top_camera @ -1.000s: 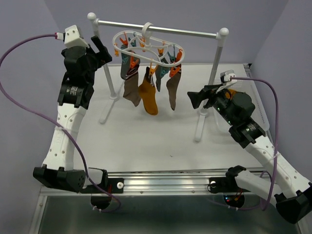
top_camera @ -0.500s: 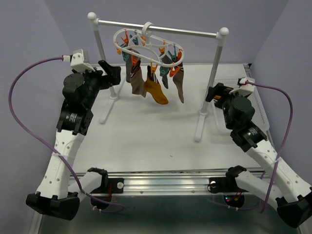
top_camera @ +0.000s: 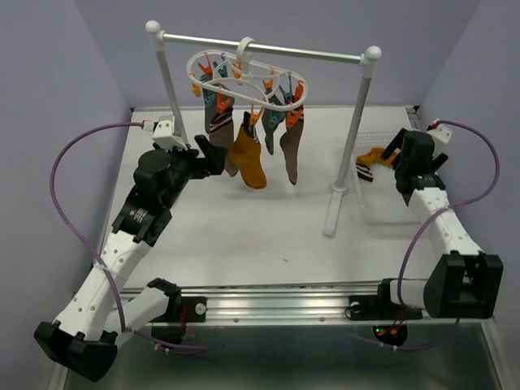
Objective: Clip the socks to the hanger
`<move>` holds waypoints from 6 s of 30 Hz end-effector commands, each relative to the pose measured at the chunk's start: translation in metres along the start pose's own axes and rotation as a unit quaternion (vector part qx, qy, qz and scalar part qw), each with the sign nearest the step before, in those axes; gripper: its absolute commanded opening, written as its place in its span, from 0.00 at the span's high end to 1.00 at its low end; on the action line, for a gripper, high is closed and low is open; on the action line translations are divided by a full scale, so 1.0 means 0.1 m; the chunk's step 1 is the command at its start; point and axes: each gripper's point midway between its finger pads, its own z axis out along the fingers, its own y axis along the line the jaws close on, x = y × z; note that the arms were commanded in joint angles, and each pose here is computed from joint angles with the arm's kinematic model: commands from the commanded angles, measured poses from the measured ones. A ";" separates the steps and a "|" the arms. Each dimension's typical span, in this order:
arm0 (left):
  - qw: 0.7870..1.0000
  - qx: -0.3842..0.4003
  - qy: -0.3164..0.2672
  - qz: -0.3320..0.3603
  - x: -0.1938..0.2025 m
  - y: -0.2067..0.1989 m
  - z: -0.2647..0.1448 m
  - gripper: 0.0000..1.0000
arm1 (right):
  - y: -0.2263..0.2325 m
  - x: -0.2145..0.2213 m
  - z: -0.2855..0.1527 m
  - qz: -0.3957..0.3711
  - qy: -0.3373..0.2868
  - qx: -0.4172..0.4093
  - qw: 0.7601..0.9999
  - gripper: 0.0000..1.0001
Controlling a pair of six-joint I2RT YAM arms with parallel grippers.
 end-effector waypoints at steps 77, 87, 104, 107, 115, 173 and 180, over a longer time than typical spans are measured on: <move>0.948 0.306 0.088 -0.015 0.98 -0.93 -0.02 0.01 | 1.40 -2.25 -2.73 -0.066 -0.181 -0.690 0.697 0.99; 0.921 0.370 0.059 0.104 1.17 -1.71 -0.03 0.01 | 1.36 -2.07 -3.04 -0.075 -0.160 -0.738 0.652 0.99; 0.924 0.370 -0.007 0.096 0.87 -3.02 0.50 0.01 | 1.31 -2.20 -2.99 -0.013 -0.172 -0.696 0.697 0.99; 0.927 0.361 -0.009 0.106 0.91 -3.10 0.59 0.01 | 1.31 -2.19 -2.98 -0.003 -0.167 -0.701 0.694 0.99; 0.901 0.404 0.012 0.159 1.22 -3.28 0.43 0.01 | 1.35 -2.20 -2.87 0.007 -0.160 -0.694 0.702 0.99; 0.946 0.273 0.156 -0.080 0.67 -1.88 -0.54 1.00 | 2.26 -0.43 -2.54 -0.289 -0.213 -0.689 0.630 0.05; 0.958 0.156 0.158 -0.180 0.51 -1.49 -0.47 1.00 | 2.19 -0.18 -2.47 -0.428 -0.329 -0.664 0.517 0.00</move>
